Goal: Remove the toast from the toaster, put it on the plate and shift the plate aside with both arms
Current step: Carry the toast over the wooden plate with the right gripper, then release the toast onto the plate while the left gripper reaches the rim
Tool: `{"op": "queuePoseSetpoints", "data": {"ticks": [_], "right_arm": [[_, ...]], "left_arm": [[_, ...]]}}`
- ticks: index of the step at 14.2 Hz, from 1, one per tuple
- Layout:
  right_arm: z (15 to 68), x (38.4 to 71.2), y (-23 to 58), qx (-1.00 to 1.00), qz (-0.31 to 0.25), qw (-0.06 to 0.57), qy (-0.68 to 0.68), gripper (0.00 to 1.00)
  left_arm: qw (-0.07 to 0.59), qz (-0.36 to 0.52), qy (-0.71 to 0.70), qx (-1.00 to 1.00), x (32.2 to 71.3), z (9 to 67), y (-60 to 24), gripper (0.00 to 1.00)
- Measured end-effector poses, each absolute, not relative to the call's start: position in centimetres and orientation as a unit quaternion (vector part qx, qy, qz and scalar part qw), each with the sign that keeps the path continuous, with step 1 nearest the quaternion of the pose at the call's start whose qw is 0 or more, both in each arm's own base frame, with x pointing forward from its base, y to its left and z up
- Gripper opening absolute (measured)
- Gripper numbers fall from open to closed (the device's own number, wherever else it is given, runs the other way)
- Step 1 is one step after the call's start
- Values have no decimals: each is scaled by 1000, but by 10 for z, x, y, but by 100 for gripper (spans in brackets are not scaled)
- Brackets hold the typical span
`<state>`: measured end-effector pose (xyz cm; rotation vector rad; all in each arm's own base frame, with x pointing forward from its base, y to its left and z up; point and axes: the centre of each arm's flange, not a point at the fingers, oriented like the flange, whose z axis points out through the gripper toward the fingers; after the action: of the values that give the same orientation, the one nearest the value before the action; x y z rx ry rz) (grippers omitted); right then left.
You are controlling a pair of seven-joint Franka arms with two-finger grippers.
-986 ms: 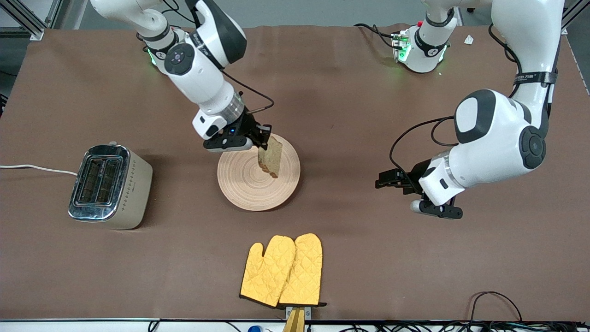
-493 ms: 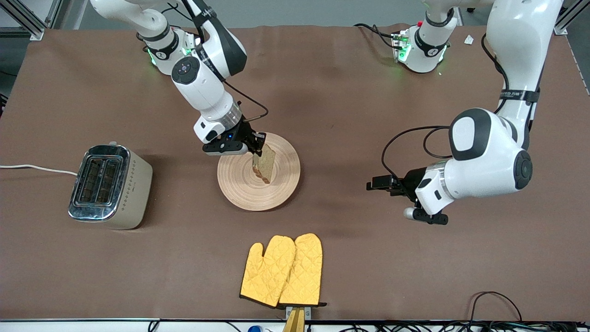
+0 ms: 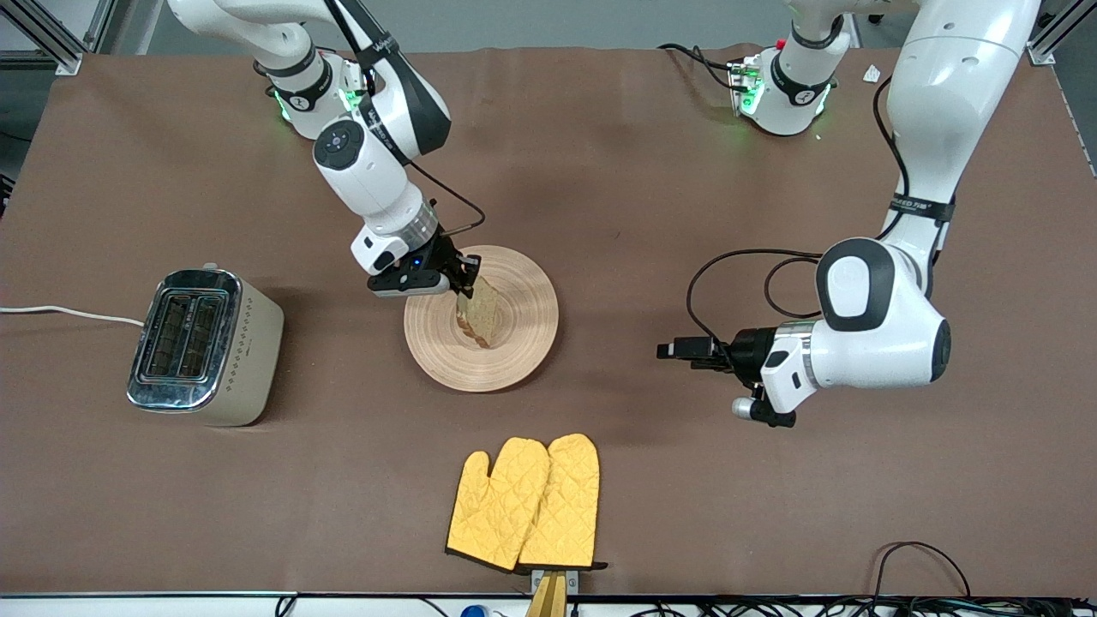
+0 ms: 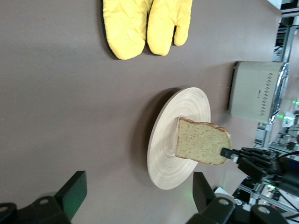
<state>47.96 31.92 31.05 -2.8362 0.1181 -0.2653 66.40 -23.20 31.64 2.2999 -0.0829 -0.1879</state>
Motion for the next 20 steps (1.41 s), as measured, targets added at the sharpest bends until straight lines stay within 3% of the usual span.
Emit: {"op": "queuePoseSetpoints", "data": {"ticks": [8, 12, 13, 14, 20], "right_arm": [[268, 473, 263, -989, -92, 113, 7, 10], [252, 467, 243, -992, -79, 100, 3, 7], [249, 464, 241, -992, -75, 98, 3, 7], [246, 462, 239, -993, -72, 96, 3, 12], [263, 467, 225, -993, -70, 96, 16, 72]], "left_arm": [[473, -54, -19, 879, 644, 230, -284, 98], [483, -59, -43, 873, 625, 197, -299, 82], [482, -62, -47, 873, 622, 192, -302, 82], [482, -66, -50, 872, 619, 189, -307, 76], [498, -66, -65, 862, 603, 164, -328, 68]]}}
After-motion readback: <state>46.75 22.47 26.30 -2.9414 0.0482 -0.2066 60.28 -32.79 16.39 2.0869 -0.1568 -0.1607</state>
